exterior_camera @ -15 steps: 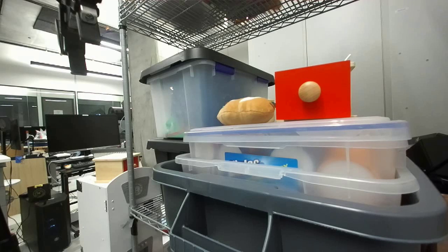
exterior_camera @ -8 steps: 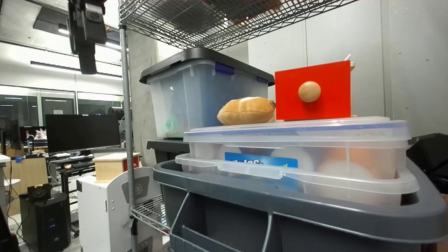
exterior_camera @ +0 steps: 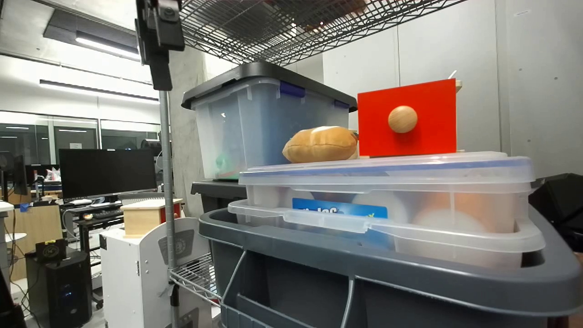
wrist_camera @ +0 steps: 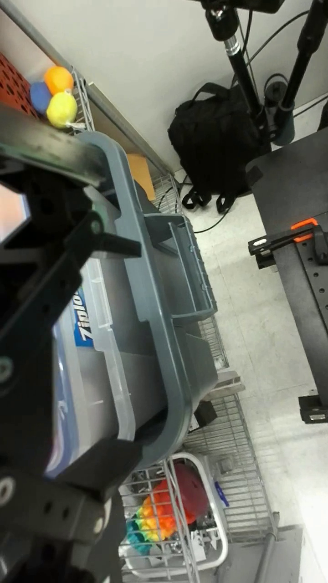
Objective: Pick up the bread and put it in the bowl
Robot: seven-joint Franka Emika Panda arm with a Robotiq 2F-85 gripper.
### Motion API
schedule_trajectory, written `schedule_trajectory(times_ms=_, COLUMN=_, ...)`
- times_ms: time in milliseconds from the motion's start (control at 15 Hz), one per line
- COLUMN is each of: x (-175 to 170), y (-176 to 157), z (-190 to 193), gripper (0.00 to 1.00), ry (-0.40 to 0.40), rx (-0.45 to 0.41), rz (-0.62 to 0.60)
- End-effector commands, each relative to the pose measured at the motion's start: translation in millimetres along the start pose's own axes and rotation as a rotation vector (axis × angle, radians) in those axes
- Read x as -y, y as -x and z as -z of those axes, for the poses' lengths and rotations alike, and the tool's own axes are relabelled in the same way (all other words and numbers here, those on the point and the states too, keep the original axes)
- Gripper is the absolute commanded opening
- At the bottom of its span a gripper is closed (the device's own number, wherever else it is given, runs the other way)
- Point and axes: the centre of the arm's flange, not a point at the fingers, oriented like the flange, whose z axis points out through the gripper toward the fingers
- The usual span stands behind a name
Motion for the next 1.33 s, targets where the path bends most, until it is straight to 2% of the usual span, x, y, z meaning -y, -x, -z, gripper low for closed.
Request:
schedule_trajectory(times_ms=0, x=-5.7, y=-30.1, z=-3.5, gripper=1.00, ry=-0.018, rx=-0.081, rz=0.022)
schedule_trajectory(times_ms=333, x=6.2, y=-55.2, z=-24.8, gripper=1.00, ry=-0.039, rx=-0.181, rz=0.093)
schedule_trajectory(times_ms=667, x=18.1, y=-77.6, z=-24.3, gripper=1.00, ry=-0.084, rx=-0.250, rz=0.158)
schedule_trajectory(times_ms=1267, x=11.8, y=-119.2, z=-24.6, gripper=1.00, ry=-0.111, rx=-0.313, rz=0.201)
